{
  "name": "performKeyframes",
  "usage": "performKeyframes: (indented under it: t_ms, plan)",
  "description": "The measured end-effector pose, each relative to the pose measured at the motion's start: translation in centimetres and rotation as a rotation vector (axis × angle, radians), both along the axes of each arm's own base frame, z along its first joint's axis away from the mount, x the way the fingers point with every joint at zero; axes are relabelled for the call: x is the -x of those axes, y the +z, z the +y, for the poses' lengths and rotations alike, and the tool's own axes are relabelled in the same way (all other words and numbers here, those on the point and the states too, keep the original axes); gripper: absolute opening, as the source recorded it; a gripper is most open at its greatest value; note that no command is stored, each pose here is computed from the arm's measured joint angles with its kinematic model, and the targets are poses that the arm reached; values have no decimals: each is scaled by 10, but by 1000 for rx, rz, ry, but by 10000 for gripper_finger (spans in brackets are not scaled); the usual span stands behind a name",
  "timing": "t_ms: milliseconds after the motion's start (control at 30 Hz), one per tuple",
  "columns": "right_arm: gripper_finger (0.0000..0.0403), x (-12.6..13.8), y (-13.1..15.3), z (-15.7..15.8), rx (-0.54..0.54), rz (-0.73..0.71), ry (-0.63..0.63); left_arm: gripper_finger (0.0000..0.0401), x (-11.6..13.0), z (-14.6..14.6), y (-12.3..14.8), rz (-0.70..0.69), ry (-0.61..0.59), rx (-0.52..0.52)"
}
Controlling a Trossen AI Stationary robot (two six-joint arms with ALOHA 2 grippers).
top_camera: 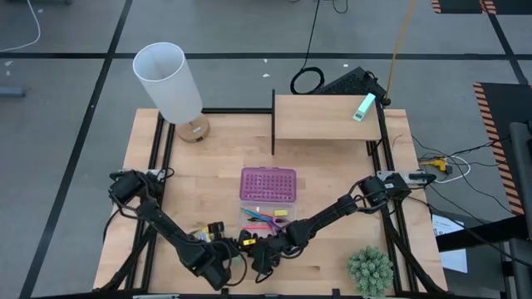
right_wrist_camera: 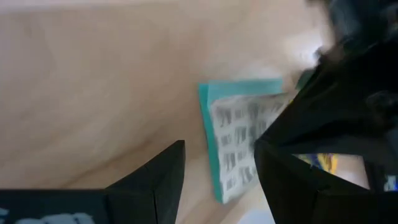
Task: Pack school essentials
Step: Put the green sticky notes into the violet plastic pencil case
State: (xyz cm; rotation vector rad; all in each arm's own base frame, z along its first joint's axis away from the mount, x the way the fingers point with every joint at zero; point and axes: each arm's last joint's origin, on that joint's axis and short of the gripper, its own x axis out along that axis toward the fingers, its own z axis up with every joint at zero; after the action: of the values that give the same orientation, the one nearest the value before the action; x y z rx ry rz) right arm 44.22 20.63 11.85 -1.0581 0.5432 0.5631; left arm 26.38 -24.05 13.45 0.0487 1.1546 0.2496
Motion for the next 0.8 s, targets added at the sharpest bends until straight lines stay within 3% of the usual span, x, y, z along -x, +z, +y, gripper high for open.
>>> performKeyframes:
  t_ms: [467, 800]
  plan:
    - [187, 3, -6, -1, 0, 6, 46, 3, 1, -11, -3, -70, -4, 15]
    - [187, 10, -16, -4, -11, -6, 38, 9, 11, -16, 36, -167, -29, 72]
